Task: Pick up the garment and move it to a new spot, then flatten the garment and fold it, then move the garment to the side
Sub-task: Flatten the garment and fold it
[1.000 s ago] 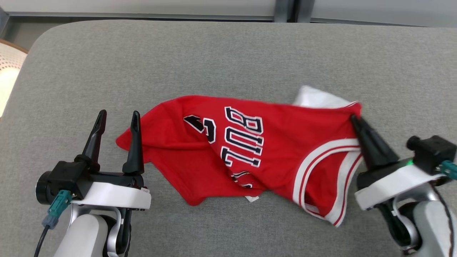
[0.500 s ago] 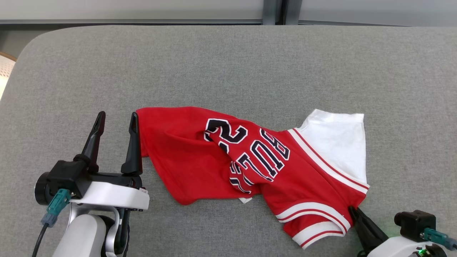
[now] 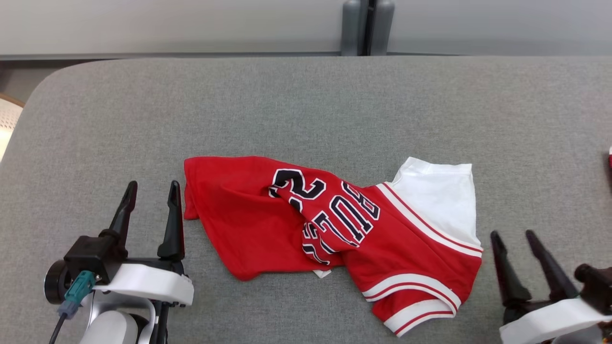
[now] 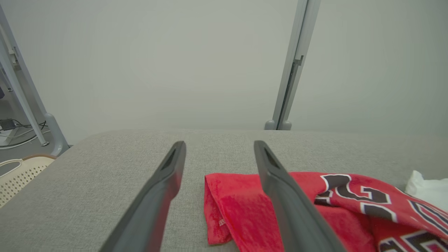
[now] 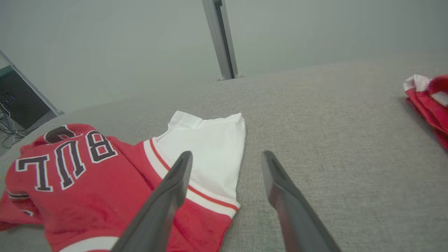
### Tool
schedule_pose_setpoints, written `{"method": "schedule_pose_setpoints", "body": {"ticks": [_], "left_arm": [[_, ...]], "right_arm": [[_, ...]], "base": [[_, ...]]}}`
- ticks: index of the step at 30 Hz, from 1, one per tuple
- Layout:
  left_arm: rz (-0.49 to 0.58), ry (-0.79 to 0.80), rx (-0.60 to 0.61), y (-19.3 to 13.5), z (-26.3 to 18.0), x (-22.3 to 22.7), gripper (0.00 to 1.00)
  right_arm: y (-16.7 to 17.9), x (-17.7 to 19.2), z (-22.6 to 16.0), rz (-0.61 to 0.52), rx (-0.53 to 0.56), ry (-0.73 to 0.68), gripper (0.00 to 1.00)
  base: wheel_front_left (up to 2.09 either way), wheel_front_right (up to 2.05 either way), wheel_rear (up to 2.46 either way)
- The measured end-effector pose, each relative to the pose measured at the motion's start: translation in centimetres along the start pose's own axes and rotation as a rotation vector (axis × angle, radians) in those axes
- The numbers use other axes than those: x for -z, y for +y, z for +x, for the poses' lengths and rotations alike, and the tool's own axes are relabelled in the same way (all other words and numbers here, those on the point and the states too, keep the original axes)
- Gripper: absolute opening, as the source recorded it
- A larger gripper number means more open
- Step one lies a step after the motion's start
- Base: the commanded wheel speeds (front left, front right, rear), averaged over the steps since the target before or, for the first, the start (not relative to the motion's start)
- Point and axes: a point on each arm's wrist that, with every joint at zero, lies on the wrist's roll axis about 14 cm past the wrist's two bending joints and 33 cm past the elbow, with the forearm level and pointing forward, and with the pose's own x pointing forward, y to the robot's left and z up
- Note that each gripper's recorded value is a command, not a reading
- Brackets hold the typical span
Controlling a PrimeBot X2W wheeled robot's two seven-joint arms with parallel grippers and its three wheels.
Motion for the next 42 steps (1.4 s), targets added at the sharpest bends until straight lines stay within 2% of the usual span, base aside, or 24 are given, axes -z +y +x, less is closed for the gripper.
{"method": "schedule_pose_setpoints", "body": {"ticks": [6,12,26,31,41,42], "left_arm": [[-0.001,0.016,0.002,-0.1,-1.1,0.1,1.0],[0.013,0.04,0.032,-0.6,-2.1,0.2,1.0],[0.009,0.08,0.042,-1.1,-2.3,1.0,1.0],[-0.019,0.138,0.076,-2.1,-0.8,1.9,1.0],[-0.091,0.45,0.078,-2.2,1.1,10.0,1.0],[-0.109,0.468,0.069,-2.2,1.2,10.5,0.93]], "right_arm": [[-0.3,-5.7,-1.0,-0.106,0.006,-0.177,1.0],[0.4,-8.7,-2.0,-0.17,0.009,-0.255,1.0],[0.7,-8.6,-2.4,-0.155,0.014,-0.247,1.0],[0.8,-8.2,-1.7,-0.145,0.007,-0.233,1.0],[0.2,-7.0,-0.3,-0.118,0.01,-0.192,1.0],[0.0,-6.8,-0.2,-0.115,0.015,-0.19,1.0]], "base": [[0.0,0.0,0.0],[0.0,0.0,0.0],[0.0,0.0,0.0],[0.0,0.0,0.0],[0.0,0.0,0.0],[0.0,0.0,0.0]]}}
